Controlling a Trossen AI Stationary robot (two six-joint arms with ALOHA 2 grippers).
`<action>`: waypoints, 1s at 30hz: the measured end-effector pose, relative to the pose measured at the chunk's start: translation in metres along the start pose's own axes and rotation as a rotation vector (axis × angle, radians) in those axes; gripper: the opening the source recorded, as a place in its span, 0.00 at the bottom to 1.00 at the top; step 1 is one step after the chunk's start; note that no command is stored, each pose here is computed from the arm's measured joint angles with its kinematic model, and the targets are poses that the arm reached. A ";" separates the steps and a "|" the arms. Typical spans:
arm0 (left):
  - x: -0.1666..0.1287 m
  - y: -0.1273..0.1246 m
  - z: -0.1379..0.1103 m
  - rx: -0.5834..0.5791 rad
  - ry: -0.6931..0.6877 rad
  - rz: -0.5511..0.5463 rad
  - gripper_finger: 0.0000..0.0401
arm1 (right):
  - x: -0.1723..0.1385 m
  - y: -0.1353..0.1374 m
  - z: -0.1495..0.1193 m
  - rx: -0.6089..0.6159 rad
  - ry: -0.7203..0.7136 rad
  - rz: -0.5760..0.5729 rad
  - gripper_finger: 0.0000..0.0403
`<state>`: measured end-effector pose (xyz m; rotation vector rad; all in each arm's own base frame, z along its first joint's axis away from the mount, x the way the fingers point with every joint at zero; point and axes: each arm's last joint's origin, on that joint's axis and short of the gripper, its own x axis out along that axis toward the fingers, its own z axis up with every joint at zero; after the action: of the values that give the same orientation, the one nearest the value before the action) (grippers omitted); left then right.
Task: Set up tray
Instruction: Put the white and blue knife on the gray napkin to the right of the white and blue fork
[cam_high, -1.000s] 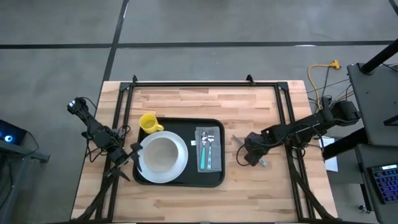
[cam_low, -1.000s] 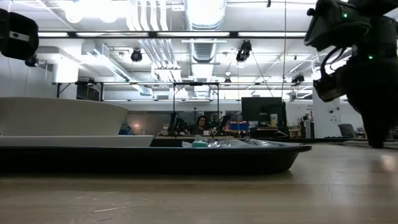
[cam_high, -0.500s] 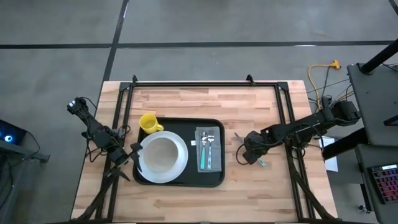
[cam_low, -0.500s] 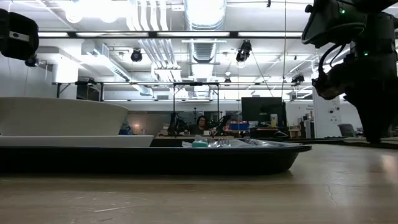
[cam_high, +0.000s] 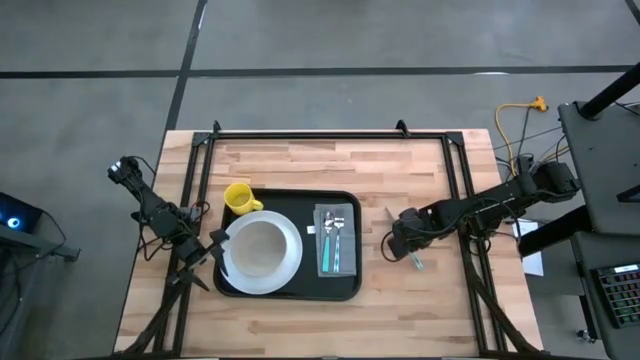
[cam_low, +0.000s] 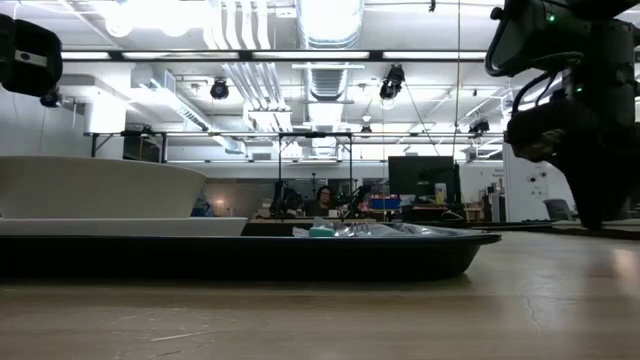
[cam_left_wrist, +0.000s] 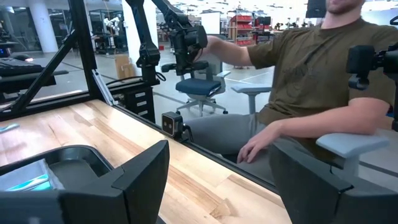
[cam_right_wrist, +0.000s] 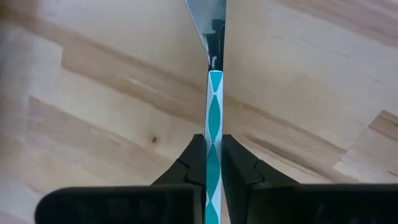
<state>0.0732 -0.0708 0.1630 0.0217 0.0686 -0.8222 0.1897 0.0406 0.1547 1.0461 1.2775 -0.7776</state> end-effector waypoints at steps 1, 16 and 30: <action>0.000 0.000 0.000 0.000 0.000 0.000 0.64 | 0.000 0.000 0.000 0.022 -0.006 0.000 0.03; 0.000 0.000 0.000 0.000 0.000 0.000 0.64 | -0.001 0.011 0.002 0.289 -0.088 0.114 0.03; 0.000 0.000 0.000 0.000 0.000 0.001 0.63 | -0.008 0.073 0.010 0.394 -0.129 0.115 0.03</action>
<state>0.0732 -0.0708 0.1630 0.0217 0.0687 -0.8217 0.2593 0.0575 0.1752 1.3477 0.9654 -1.0152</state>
